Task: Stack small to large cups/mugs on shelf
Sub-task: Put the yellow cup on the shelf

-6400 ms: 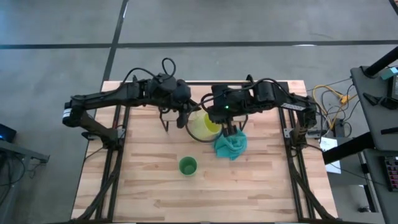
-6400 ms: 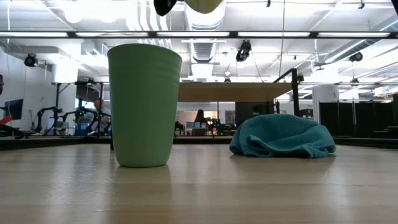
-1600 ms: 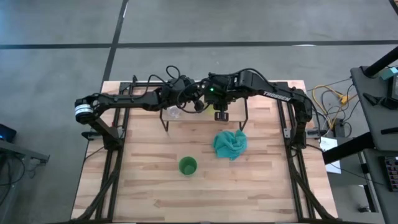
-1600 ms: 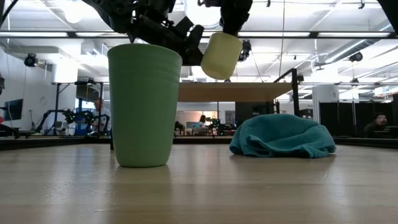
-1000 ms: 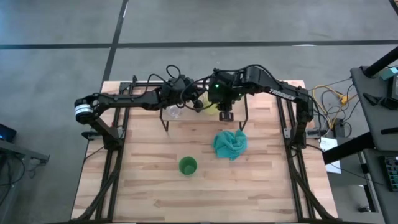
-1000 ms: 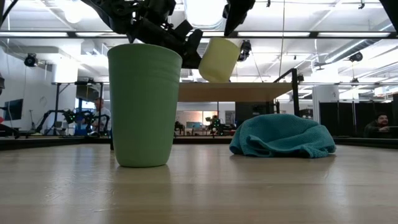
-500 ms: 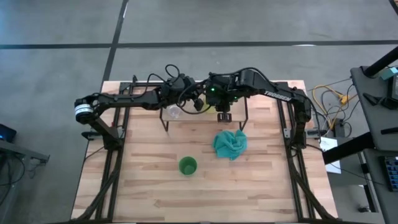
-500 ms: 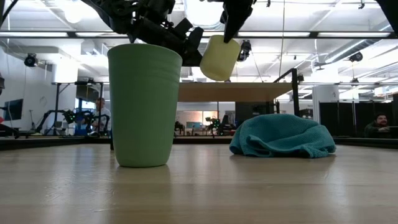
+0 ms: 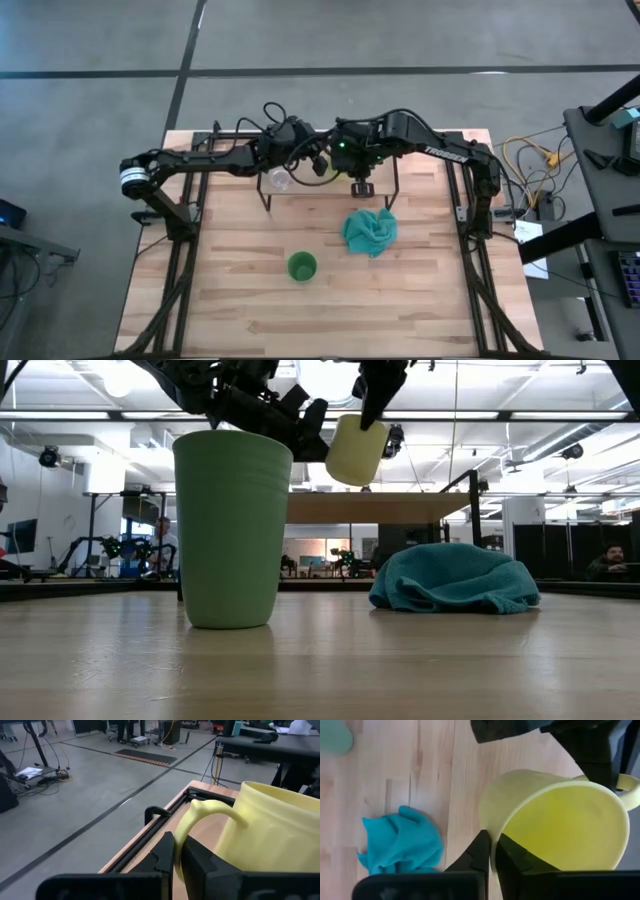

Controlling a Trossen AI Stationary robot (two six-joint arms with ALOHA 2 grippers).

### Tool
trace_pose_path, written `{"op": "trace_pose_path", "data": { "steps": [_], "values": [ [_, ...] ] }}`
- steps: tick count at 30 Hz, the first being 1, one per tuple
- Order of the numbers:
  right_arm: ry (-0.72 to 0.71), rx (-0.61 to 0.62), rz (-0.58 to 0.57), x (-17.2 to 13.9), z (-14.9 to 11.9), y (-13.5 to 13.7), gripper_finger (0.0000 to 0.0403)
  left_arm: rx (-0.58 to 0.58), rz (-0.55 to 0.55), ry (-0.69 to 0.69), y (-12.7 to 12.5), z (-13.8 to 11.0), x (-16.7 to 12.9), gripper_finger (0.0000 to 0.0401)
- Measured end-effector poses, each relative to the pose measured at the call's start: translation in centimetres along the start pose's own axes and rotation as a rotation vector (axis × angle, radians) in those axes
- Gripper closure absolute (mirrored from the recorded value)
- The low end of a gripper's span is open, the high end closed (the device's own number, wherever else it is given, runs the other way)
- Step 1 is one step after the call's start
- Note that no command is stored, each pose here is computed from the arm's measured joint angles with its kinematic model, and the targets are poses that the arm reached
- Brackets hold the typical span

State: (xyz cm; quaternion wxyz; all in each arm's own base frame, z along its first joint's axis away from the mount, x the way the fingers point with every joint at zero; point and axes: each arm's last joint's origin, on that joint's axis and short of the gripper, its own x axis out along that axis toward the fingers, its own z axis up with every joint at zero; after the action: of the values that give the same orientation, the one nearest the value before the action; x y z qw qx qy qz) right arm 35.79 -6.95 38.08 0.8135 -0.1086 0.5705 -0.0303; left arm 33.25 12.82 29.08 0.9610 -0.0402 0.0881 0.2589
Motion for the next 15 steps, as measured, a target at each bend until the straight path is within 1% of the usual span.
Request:
{"op": "trace_pose_path", "data": {
  "steps": [2, 7, 12, 15],
  "values": [
    [0.020, -0.020, 0.008, 0.01, -0.19, 0.07, 0.0392, -0.001, -0.015, 0.001, -0.04, -0.01, 0.00, 0.0397],
    [0.073, -0.102, 0.032, -0.02, -0.70, 0.30, 0.0393, -0.004, -0.109, 0.016, -0.27, -0.10, -0.02, 0.0396],
    [0.080, -0.240, 0.048, -0.16, -0.91, 0.34, 0.0393, -0.004, -0.156, 0.020, -0.34, 0.11, -0.31, 0.0394],
    [0.088, -0.335, 0.057, -0.25, -1.05, 0.37, 0.0393, -0.005, -0.173, 0.029, -0.34, 0.32, -0.69, 0.0383]
  ]
}}
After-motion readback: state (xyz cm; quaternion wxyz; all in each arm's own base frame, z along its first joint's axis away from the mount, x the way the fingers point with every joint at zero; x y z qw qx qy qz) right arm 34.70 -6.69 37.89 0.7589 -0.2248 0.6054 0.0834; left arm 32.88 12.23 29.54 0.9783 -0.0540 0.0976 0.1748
